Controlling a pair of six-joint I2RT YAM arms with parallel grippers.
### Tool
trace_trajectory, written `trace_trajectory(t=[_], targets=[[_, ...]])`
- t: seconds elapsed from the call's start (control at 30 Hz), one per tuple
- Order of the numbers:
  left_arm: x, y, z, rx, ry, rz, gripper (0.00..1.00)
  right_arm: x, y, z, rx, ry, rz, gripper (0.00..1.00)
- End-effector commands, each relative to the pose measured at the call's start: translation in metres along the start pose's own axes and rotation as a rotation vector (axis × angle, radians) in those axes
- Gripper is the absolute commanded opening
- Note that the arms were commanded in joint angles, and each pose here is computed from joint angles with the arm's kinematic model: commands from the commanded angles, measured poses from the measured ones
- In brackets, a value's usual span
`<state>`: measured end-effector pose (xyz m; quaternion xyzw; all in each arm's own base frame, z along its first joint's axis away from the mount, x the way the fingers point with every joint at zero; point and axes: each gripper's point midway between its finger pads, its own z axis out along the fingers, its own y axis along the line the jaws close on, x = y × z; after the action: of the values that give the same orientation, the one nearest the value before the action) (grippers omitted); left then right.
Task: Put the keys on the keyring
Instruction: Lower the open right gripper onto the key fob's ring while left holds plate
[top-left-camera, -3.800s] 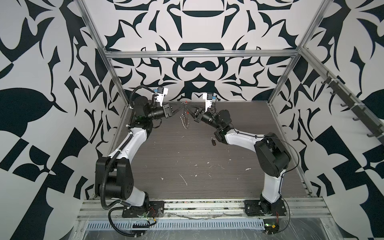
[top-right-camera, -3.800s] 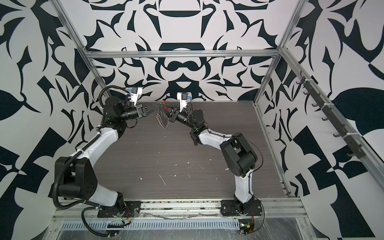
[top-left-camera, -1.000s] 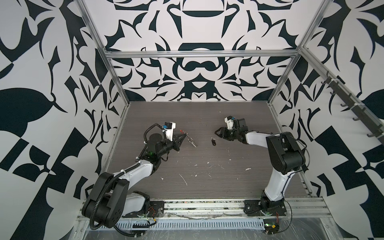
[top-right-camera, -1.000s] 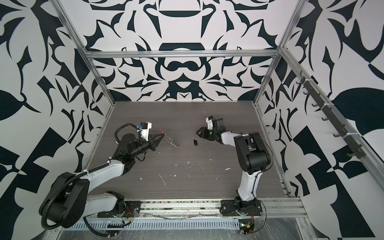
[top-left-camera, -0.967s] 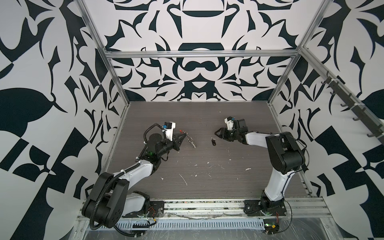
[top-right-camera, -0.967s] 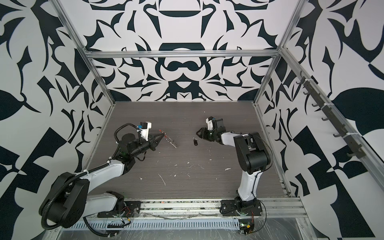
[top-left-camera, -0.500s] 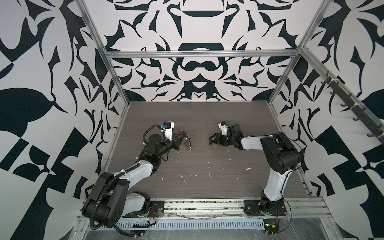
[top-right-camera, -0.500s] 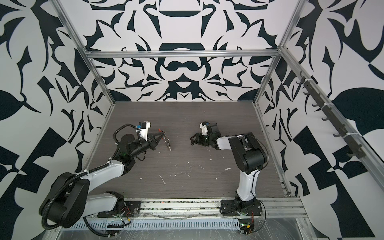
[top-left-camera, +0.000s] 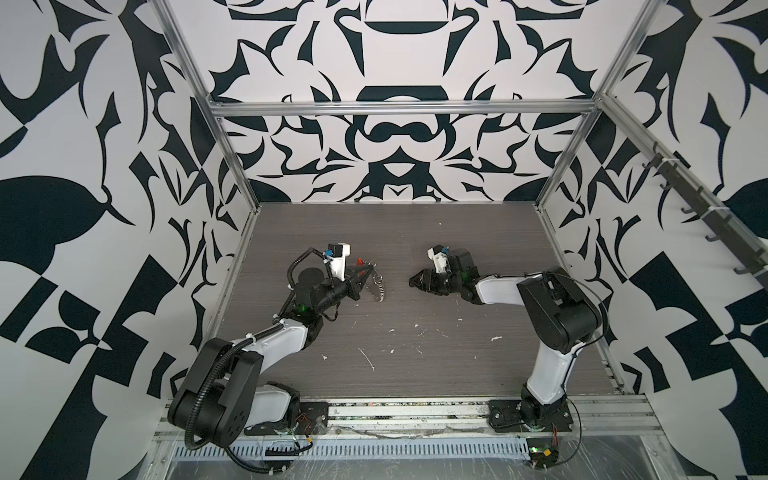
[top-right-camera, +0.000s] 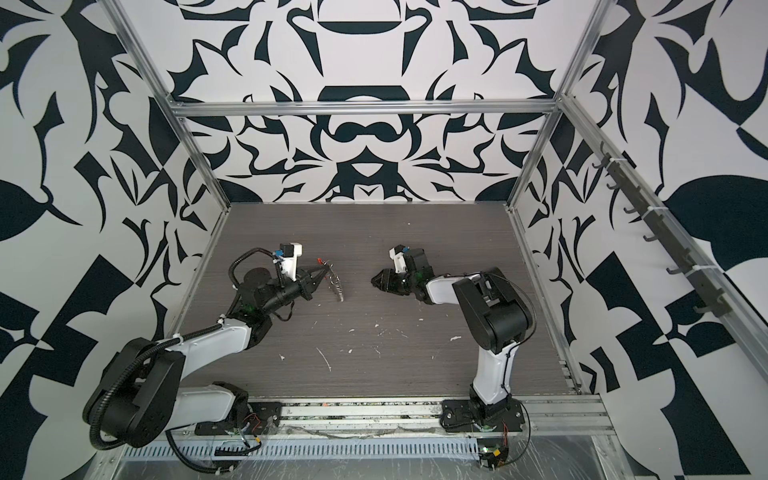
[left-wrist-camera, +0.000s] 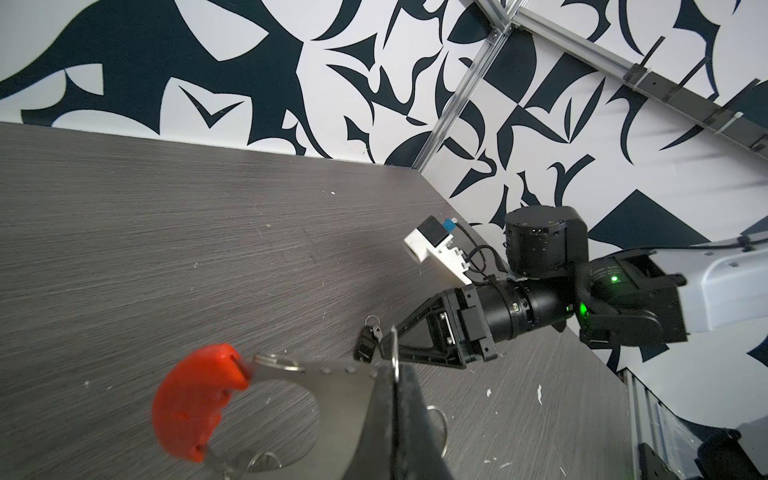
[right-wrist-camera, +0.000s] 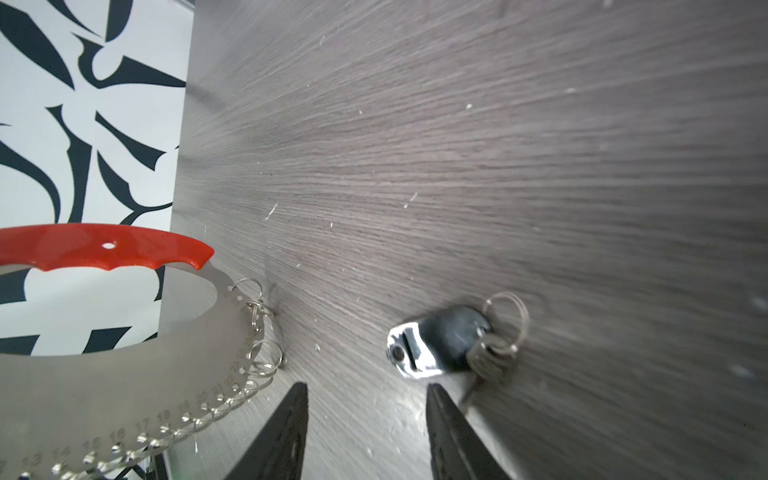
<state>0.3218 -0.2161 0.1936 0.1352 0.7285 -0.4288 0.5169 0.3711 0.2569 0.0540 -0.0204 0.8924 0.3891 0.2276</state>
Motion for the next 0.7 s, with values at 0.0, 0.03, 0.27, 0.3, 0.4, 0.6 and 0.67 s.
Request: trace_trajectory(t=[0.0,0.03,0.27,0.3,0.4,0.6,0.67], targets=[[-0.003,0.000,0.003,0.005,-0.005,0.006,0.00,-0.027,0.004,-0.023,0.118,-0.043,-0.141,0.45],[-0.003,0.001,0.003,0.002,-0.004,0.006,0.00,-0.030,-0.003,-0.026,0.174,-0.040,-0.173,0.44],[0.000,-0.001,0.009,0.027,0.025,-0.015,0.00,-0.039,-0.029,-0.025,0.358,0.021,-0.197,0.30],[0.001,-0.001,0.009,0.028,0.029,-0.017,0.00,-0.039,-0.029,-0.024,0.368,0.017,-0.186,0.30],[0.002,0.002,0.009,0.014,0.027,-0.016,0.00,-0.042,-0.028,-0.024,0.377,-0.008,-0.150,0.31],[0.004,-0.001,0.012,0.042,0.042,-0.032,0.00,-0.044,-0.025,-0.013,0.327,-0.020,-0.081,0.33],[0.004,0.001,0.012,0.031,0.039,-0.029,0.00,-0.044,-0.025,-0.008,0.312,-0.025,-0.052,0.33]])
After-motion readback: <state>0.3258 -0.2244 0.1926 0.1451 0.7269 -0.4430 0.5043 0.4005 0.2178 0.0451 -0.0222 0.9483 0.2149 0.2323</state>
